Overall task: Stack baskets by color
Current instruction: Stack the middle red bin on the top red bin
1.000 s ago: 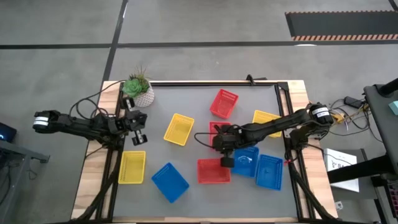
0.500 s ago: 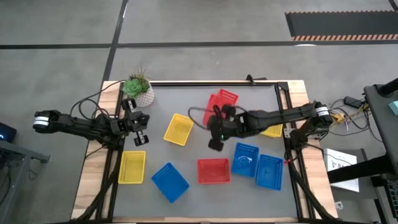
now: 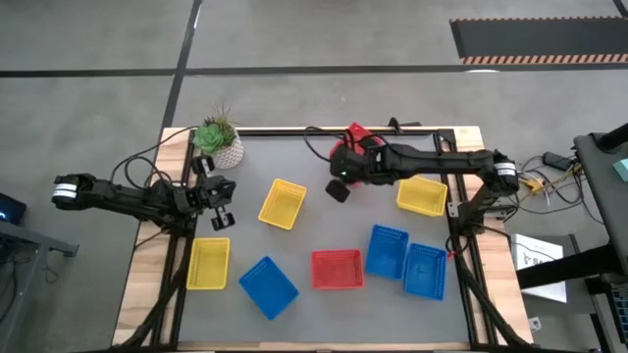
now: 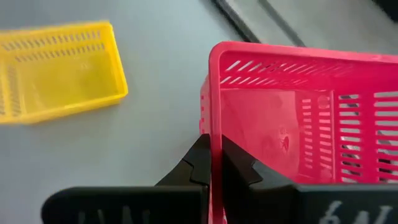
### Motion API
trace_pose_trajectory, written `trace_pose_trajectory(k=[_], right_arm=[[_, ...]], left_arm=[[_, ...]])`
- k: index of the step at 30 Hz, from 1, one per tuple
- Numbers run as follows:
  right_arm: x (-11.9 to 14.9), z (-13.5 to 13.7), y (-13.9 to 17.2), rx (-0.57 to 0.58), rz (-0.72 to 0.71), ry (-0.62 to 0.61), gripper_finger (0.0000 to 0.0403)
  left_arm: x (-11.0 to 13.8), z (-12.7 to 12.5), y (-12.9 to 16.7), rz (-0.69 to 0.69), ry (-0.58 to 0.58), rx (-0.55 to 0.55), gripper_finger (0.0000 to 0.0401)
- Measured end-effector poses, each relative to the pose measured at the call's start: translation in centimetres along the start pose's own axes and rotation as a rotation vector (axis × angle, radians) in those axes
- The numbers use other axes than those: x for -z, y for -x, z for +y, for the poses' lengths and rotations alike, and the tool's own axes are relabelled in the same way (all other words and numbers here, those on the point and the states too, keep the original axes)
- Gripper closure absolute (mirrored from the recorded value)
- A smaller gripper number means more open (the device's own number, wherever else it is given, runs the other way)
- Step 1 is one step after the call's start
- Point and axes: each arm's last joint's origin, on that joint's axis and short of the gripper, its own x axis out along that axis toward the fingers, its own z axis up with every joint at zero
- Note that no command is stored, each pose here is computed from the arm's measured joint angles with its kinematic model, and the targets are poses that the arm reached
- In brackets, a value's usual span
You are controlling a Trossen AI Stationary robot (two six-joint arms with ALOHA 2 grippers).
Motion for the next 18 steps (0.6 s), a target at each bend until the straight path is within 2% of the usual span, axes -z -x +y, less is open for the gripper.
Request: trace_pose_trajectory(k=[4,11,18], right_arm=[[0.4,0.6,-2.7,-0.008,0.087,0.089,0.0394],[1.0,0.8,-6.2,0.016,0.201,0.219,0.0394],[1.2,-0.3,-8.4,-0.001,0.271,0.195,0.0394]], left_arm=[[0.1,0.0,0.0,0.005,-0.047,-0.002,0.0401],[0.1,0.0,0.0,0.007,-0.052,-0.007,0.0401],[0.1,0.1,0.0,0.023,-0.059,-0.031,0.0401]])
